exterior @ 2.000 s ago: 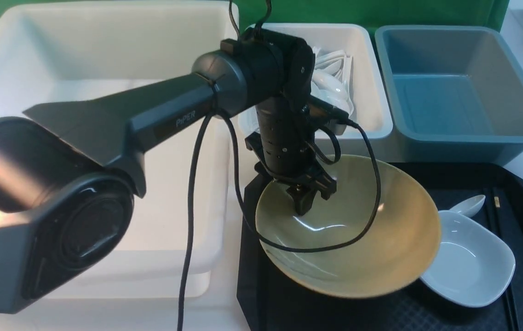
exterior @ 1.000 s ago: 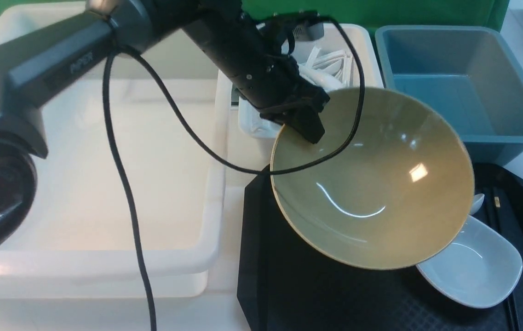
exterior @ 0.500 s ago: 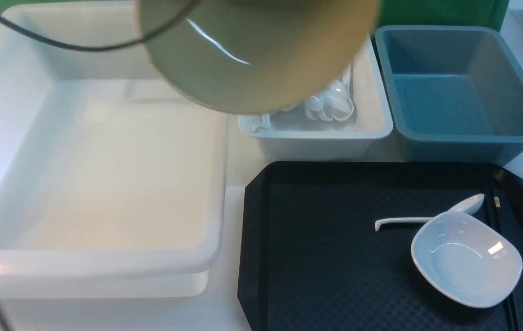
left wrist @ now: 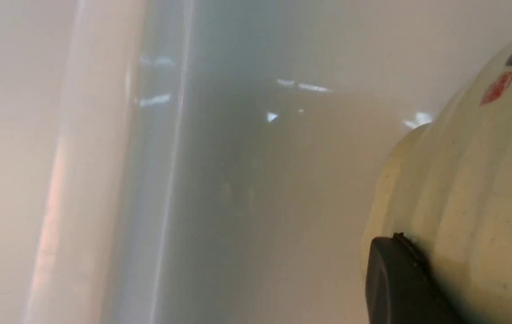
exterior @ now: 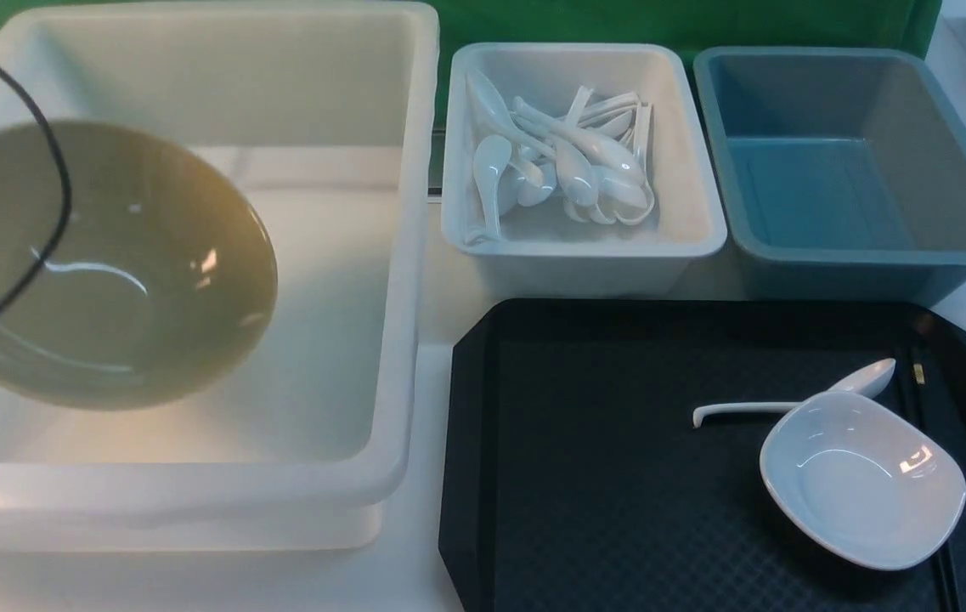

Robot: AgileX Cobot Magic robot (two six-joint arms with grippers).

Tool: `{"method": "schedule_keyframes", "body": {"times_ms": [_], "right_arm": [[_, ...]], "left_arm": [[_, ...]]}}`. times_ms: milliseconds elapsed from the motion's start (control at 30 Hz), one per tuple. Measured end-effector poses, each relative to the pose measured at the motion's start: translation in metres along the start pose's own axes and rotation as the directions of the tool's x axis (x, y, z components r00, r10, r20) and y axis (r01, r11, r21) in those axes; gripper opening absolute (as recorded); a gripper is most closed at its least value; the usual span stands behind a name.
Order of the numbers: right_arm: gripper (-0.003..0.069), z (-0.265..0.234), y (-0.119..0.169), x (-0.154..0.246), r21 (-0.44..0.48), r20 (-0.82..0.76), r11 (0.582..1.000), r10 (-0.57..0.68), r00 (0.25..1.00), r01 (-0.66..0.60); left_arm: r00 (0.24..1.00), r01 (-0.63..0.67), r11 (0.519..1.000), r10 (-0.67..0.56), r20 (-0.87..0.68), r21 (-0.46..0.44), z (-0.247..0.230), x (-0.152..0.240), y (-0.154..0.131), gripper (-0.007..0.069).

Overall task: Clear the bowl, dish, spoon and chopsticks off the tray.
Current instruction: Use the left arm to put the noodle bowl into the large storage box on the left, then use the right arm to grab the plate

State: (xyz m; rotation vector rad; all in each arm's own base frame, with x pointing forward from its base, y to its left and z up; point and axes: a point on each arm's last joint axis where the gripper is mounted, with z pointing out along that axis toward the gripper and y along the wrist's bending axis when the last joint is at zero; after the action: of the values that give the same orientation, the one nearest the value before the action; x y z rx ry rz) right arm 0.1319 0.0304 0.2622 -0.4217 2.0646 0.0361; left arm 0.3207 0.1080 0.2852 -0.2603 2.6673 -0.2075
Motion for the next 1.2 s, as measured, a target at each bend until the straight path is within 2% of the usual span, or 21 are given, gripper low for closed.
{"method": "schedule_keyframes", "body": {"times_ms": [100, 267, 400, 500, 667, 700, 767, 800, 900, 1033, 1167, 1200], "right_arm": [[0.0047, 0.000, 0.000, 0.000, 0.000, 0.002, 1.000, 0.001, 1.000, -0.001], [0.0047, 0.000, 0.000, 0.000, 0.001, 0.004, 1.000, 0.002, 1.000, -0.002], [0.0047, 0.000, 0.000, 0.000, 0.001, 0.005, 1.000, 0.002, 1.000, -0.002], [0.0047, 0.000, 0.000, 0.000, 0.001, 0.005, 1.000, 0.002, 1.000, -0.002], [0.0047, 0.000, 0.000, 0.000, 0.001, 0.005, 1.000, 0.006, 1.000, -0.006], [0.0047, 0.000, 0.000, 0.000, 0.001, 0.005, 1.000, 0.018, 1.000, -0.018], [0.0047, 0.000, 0.000, 0.000, 0.001, 0.005, 1.000, 0.025, 1.000, -0.025], [0.0047, 0.000, 0.000, 0.000, 0.001, 0.005, 1.000, 0.027, 1.000, -0.027], [0.0047, 0.000, 0.000, 0.000, 0.001, 0.005, 1.000, 0.028, 1.000, -0.028], [0.0047, 0.000, 0.000, 0.000, 0.001, 0.005, 1.000, 0.028, 1.000, -0.028], [0.0047, 0.000, 0.000, 0.000, 0.001, 0.005, 1.000, 0.028, 1.000, -0.028], [0.0047, 0.000, 0.000, 0.000, 0.001, 0.005, 1.000, 0.028, 1.000, -0.028]], "left_arm": [[0.999, 0.025, 0.999, -0.023, 0.035, -0.042, 0.021, 0.008, 0.008, 0.0003], [0.996, 0.042, 0.997, -0.037, 0.078, -0.063, 0.031, 0.006, 0.012, 0.0001], [0.998, 0.011, 0.997, -0.006, 0.066, -0.081, 0.044, 0.004, 0.010, 0.0012], [0.997, -0.054, 0.992, 0.059, 0.046, -0.113, 0.049, 0.004, 0.005, 0.0047], [0.995, -0.103, 0.985, 0.101, -0.020, -0.136, 0.048, 0.004, -0.005, 0.0177], [0.995, -0.102, 0.984, 0.099, -0.028, -0.148, 0.041, 0.000, -0.007, 0.0237], [0.995, -0.096, 0.983, 0.094, -0.022, -0.154, 0.035, -0.003, -0.008, 0.0269], [0.996, -0.084, 0.983, 0.085, 0.000, -0.163, 0.023, -0.010, -0.010, 0.0320], [0.997, -0.061, 0.985, 0.067, 0.034, -0.164, 0.003, -0.019, -0.014, 0.0371], [0.998, -0.027, 0.994, 0.033, 0.055, -0.103, -0.009, -0.026, -0.025, 0.0371], [0.999, -0.046, 0.998, 0.046, 0.012, -0.035, 0.006, -0.022, -0.040, 0.0284], [0.998, -0.068, 0.997, 0.068, -0.010, -0.023, 0.017, -0.021, -0.044, 0.0240]]}}
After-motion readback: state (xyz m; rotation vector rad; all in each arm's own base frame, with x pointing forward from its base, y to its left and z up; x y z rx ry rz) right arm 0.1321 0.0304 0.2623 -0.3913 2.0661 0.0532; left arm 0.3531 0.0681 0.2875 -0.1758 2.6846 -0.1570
